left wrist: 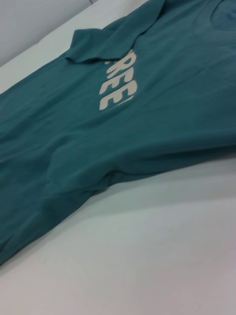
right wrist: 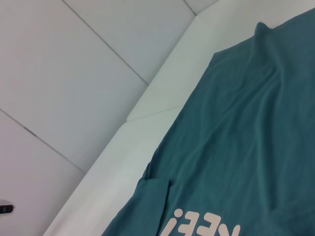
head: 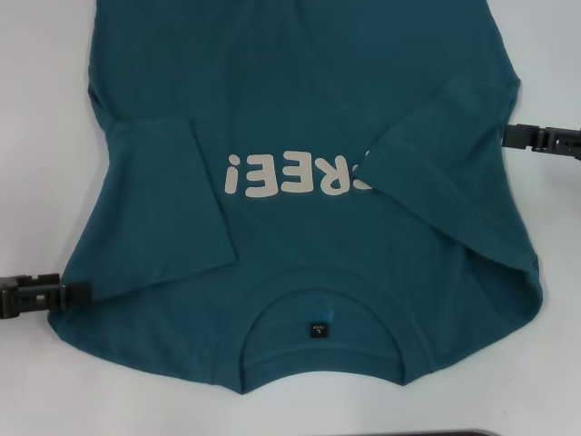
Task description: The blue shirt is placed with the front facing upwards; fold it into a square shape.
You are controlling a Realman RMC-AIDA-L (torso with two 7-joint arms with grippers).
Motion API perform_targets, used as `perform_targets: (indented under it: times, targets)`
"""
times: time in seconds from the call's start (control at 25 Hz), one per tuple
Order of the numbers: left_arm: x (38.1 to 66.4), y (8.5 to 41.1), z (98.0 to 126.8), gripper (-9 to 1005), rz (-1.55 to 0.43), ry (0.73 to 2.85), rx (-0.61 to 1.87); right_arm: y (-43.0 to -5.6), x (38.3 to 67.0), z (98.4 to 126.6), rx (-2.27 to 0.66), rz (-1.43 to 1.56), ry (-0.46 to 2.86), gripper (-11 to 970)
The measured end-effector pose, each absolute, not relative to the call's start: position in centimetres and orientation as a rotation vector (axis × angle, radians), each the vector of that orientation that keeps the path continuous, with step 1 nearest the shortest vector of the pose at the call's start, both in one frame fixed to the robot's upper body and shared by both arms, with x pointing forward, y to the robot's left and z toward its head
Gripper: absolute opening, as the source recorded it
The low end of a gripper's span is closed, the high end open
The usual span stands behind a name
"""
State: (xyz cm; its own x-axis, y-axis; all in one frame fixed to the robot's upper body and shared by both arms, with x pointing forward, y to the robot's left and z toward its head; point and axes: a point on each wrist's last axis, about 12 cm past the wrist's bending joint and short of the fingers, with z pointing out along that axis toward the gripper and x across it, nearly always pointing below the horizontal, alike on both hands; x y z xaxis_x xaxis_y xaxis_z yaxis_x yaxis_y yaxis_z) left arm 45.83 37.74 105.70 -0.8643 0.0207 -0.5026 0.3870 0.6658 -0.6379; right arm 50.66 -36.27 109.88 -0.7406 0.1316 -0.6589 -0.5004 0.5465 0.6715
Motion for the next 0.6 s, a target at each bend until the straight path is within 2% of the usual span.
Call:
perform_targets:
  times: [0.6]
  targets:
    - [45.66, 36.76, 106.57, 903, -1.196, 2.418, 0.415, -36.42, 50.76, 109.94, -0.288, 1.193, 2.104, 709]
